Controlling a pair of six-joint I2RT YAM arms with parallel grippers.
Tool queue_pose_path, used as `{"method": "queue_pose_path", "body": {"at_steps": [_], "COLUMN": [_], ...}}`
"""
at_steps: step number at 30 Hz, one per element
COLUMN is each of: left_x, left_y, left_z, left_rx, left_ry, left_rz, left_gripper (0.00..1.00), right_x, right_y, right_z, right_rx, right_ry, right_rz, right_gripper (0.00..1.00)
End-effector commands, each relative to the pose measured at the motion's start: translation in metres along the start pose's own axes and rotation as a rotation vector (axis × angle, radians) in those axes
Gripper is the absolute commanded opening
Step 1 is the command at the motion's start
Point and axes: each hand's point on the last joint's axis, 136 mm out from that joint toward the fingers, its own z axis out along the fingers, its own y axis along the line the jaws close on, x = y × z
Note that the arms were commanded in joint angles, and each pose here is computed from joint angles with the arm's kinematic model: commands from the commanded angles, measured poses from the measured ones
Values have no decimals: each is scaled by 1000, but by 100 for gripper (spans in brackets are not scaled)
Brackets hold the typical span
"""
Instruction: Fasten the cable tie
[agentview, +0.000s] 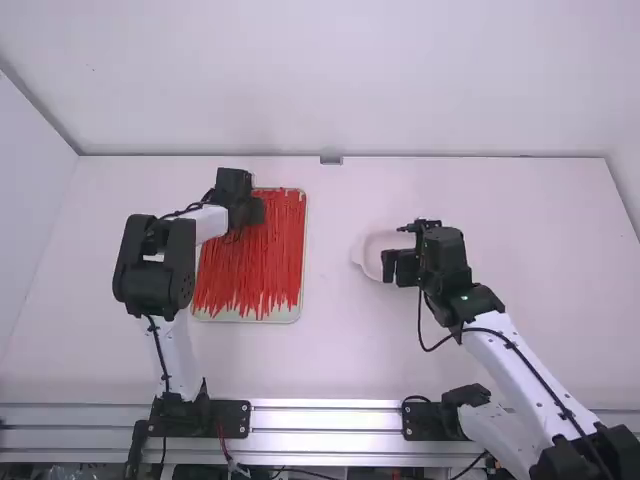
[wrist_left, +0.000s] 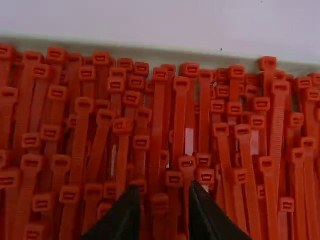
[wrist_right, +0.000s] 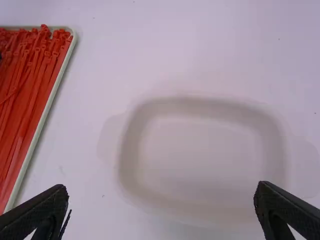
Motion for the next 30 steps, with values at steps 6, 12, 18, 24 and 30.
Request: {"method": "queue_pose_path", "body": {"at_steps": [6,12,18,24,30], "left_x": [9,11,15,13,12], "left_y": [4,5,5,5,5], "left_z": [4,5,6,6,6], "left_rx": [-19,-17,-17,-16,-16], "left_ry": [22,12,13,7,4], "left_rz": [-7,-6,-7,-18,-29], "left_gripper": [25,21,20,19,14], "right_x": [-15,-15,-14,-14,-14], "right_y": [3,0,0,1,1], "right_z": [-4,-4,-4,-4,-4], "right_rx": [-5,2,2,1,0], "right_ry": [-33,-32,-30,-30,-30], "right_rz": [-4,2,2,1,1], "right_gripper": [99,99,99,99,99]}}
